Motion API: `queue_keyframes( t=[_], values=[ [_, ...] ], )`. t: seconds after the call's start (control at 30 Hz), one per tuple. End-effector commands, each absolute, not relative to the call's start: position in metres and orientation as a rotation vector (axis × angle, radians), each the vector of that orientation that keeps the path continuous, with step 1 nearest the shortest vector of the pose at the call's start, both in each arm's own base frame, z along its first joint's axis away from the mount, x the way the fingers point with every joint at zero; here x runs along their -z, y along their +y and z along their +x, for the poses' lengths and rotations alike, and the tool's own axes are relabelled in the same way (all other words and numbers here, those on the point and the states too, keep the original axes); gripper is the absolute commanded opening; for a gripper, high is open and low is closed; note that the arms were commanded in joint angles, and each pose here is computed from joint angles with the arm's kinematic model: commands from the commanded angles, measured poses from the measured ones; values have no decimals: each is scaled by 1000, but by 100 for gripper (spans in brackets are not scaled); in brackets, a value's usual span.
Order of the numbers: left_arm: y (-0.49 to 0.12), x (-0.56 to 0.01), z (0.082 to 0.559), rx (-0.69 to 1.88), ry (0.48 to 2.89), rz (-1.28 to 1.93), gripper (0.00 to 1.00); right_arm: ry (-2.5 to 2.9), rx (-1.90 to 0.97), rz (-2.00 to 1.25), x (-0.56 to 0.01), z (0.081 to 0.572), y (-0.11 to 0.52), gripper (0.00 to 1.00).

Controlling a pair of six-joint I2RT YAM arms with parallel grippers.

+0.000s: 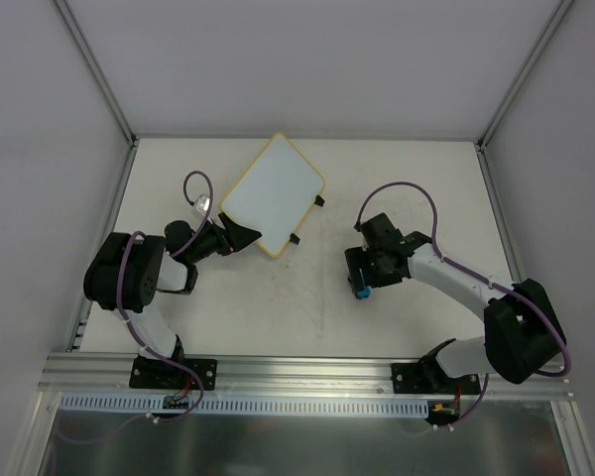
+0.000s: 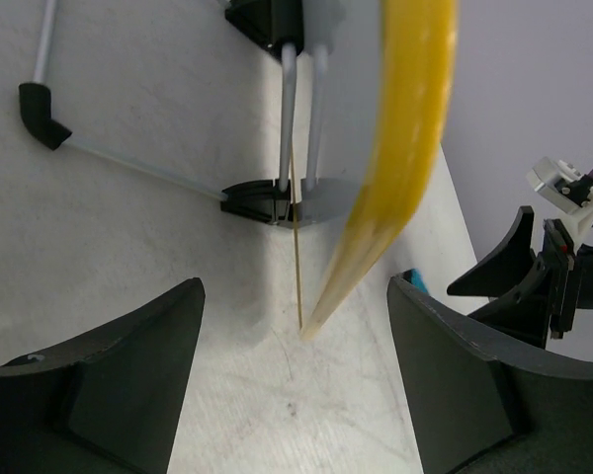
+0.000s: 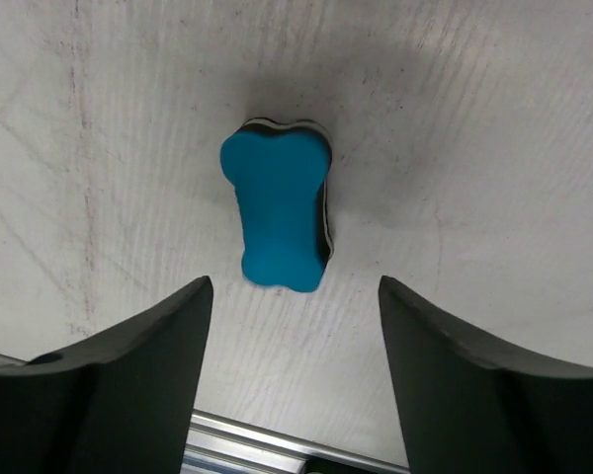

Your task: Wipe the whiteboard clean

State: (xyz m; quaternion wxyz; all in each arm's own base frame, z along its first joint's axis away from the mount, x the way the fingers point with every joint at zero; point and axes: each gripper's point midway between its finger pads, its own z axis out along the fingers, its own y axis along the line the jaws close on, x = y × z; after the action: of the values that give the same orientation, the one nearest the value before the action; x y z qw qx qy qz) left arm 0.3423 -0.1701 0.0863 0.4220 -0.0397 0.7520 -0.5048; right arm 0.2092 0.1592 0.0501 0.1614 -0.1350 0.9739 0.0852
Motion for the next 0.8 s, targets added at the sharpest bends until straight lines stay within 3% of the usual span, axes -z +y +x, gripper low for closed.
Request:
queue_keyframes(
  t=[0.0, 0.03, 0.1, 0.53, 0.7, 0.73, 0.77],
  values=[
    [-164, -131, 346, 1208, 1663, 49, 75, 2761, -166, -395, -59, 219, 152, 74],
    [-162, -131, 345, 1205, 1662, 32, 77, 2757, -168, -390, -60, 219, 152, 82],
    [-161, -130, 342, 1199, 1667, 25, 79, 2751, -159, -391, -60, 220, 151, 86],
    [-142, -122, 307, 1091, 1703, -48, 82, 2654, -263, -377, -79, 222, 159, 88],
    [-132, -130, 284, 1021, 1707, -89, 82, 2509, -344, -378, -96, 224, 162, 93],
    [-129, -132, 281, 1004, 1707, -99, 97, 2484, -349, -368, -99, 224, 160, 96],
    [-125, -151, 278, 962, 1643, -74, 98, 2403, -381, -356, -114, 227, 162, 99]
  ],
)
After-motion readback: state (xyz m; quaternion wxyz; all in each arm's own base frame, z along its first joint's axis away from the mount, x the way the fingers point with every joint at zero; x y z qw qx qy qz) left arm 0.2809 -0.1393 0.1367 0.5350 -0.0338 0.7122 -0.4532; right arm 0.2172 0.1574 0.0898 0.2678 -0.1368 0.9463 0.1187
